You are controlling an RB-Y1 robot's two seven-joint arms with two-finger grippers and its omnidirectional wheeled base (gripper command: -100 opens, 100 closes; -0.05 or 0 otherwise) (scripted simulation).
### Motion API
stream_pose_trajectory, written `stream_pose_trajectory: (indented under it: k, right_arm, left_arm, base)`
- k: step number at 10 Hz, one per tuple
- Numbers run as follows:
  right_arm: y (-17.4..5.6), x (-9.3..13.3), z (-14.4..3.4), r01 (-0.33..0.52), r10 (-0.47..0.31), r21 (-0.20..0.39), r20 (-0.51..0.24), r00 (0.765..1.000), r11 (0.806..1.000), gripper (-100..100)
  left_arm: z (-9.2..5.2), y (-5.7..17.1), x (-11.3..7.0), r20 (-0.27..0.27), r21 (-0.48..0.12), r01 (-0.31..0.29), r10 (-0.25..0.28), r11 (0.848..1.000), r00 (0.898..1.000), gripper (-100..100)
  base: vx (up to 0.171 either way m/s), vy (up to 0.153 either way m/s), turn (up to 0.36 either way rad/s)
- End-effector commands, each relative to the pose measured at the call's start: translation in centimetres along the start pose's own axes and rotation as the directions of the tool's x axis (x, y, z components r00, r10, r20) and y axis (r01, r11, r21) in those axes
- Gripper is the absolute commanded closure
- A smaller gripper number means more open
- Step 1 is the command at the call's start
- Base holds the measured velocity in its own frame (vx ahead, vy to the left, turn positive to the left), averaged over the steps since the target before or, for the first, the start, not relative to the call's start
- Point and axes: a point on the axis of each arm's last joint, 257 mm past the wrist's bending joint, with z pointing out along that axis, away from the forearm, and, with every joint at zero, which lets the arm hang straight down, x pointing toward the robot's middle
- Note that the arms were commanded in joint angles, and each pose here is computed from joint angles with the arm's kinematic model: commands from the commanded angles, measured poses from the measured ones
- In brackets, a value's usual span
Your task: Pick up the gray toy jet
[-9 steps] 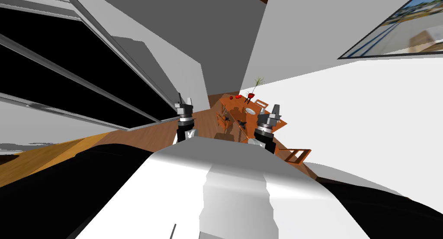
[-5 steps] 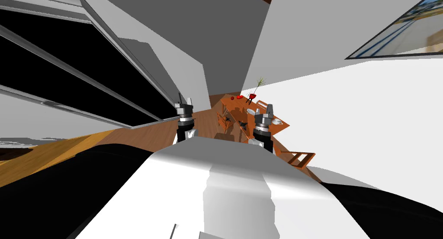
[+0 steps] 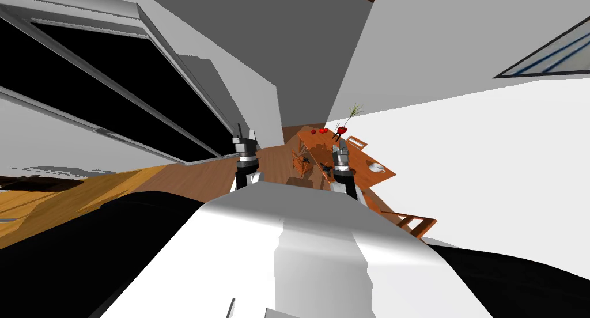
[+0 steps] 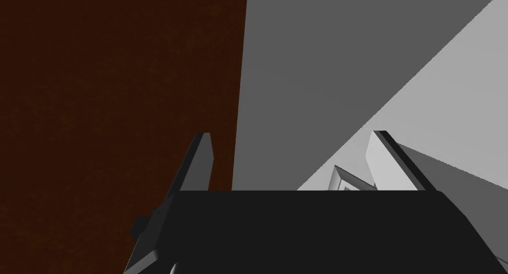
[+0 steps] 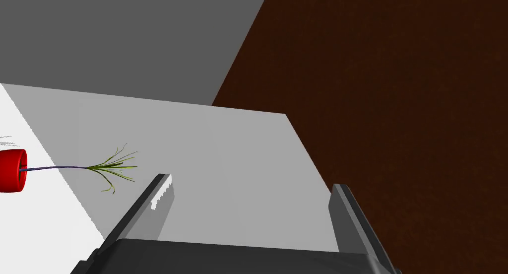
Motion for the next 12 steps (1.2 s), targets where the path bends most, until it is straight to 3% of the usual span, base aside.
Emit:
stream_pose_trajectory:
  k: [1,4,5,7,8,10,11,12]
  right_arm:
    - [-1.4,1.1,0.6,0.064,-0.063,0.017,-0.058,0.996,0.998,-100]
    - [-4.4,3.4,1.4,0.190,-0.182,0.034,-0.162,0.970,0.981,-100]
    - [-4.7,3.4,1.3,0.195,-0.187,0.039,-0.165,0.968,0.980,-100]
    - [-6.9,4.7,1.7,0.286,-0.268,0.044,-0.233,0.935,0.957,-100]
    - [-7.3,4.8,1.6,0.293,-0.274,0.049,-0.238,0.932,0.955,-100]
    - [-9.9,5.7,1.8,0.390,-0.357,0.052,-0.306,0.883,0.919,-100]
    - [-10.4,5.8,1.6,0.398,-0.362,0.059,-0.312,0.879,0.916,-100]
    - [-11.9,6.1,1.5,0.451,-0.406,0.057,-0.348,0.845,0.891,-100]
  left_arm:
    - [0.0,0.0,0.0,0.000,0.000,0.000,0.000,1.000,1.000,0]
    - [0.0,0.0,0.0,0.000,0.000,0.000,0.000,1.000,1.000,0]
    - [0.0,0.0,0.0,0.000,0.000,0.000,0.000,1.000,1.000,0]
    - [0.0,0.0,0.0,0.000,0.000,0.000,0.000,1.000,1.000,0]
    - [0.0,0.0,0.0,0.000,0.000,0.000,0.000,1.000,1.000,0]
    - [0.0,0.0,0.0,0.000,0.000,0.000,0.000,1.000,1.000,0]
    - [0.0,0.0,0.0,0.000,0.000,0.000,0.000,1.000,1.000,0]
    - [0.0,0.0,0.0,0.000,0.000,0.000,0.000,1.000,1.000,0]
  base:
    - [0.046,-0.018,0.162]
    - [0.044,-0.010,0.170]
    - [0.031,-0.013,0.068]
    - [0.023,-0.010,0.161]
    - [0.017,-0.016,0.067]
    - [0.018,-0.009,0.163]
    - [0.013,-0.011,0.076]
    - [0.006,-0.006,0.126]
